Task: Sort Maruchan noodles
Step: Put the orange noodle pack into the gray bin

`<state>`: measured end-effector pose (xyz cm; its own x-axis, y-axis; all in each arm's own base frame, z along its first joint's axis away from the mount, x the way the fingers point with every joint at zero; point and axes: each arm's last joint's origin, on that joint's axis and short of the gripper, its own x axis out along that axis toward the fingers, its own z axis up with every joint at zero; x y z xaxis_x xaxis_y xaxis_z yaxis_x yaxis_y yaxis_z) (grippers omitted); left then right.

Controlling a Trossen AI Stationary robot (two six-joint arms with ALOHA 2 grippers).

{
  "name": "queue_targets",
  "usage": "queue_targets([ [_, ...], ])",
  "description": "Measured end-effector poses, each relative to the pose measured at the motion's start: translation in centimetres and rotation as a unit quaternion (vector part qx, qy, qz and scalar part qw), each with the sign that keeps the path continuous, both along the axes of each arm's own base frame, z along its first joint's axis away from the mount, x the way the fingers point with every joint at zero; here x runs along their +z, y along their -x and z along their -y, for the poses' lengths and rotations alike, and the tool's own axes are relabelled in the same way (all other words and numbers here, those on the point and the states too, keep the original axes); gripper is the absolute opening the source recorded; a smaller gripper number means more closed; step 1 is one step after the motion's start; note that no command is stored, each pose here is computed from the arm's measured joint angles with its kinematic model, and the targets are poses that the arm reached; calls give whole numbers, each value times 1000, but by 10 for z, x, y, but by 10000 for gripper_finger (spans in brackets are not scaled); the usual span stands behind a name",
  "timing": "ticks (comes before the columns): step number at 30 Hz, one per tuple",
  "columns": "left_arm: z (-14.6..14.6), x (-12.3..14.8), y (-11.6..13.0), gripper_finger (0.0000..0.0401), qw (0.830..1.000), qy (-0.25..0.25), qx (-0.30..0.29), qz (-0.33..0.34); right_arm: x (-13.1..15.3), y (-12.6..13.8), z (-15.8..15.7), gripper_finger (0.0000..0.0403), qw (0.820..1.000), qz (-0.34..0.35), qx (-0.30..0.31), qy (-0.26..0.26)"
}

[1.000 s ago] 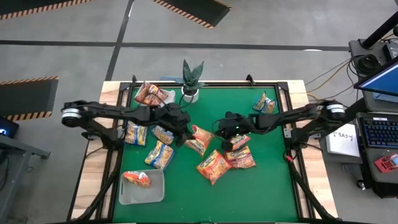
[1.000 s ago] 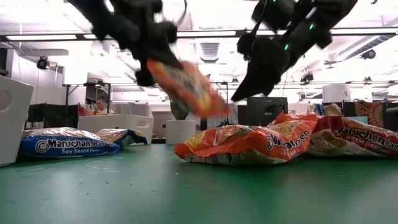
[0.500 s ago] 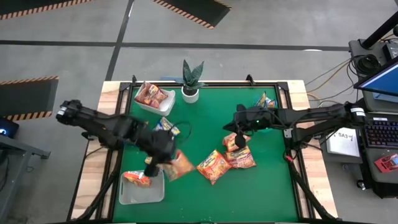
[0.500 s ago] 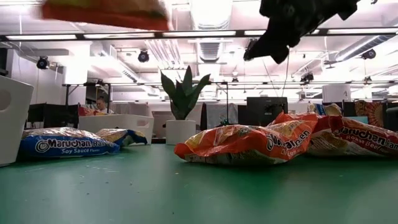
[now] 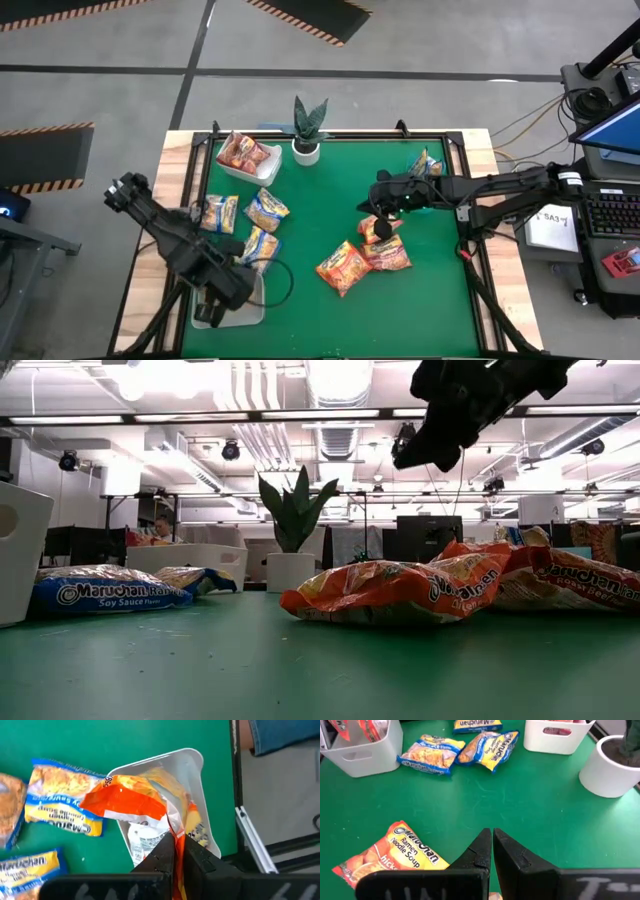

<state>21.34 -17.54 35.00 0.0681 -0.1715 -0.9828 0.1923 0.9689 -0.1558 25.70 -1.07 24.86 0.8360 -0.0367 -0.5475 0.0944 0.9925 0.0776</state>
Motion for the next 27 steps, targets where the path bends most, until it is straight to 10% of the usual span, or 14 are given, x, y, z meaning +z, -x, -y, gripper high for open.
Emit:
queue_targets([
  [19, 45, -64, 20, 4, 985, -107, -115, -76, -8, -7, 0, 9, 1000, -11, 7, 11],
  [27, 55, -93, 13, 73, 976, -142, -118, -116, -8, -7, 0, 9, 1000, -11, 7, 10],
])
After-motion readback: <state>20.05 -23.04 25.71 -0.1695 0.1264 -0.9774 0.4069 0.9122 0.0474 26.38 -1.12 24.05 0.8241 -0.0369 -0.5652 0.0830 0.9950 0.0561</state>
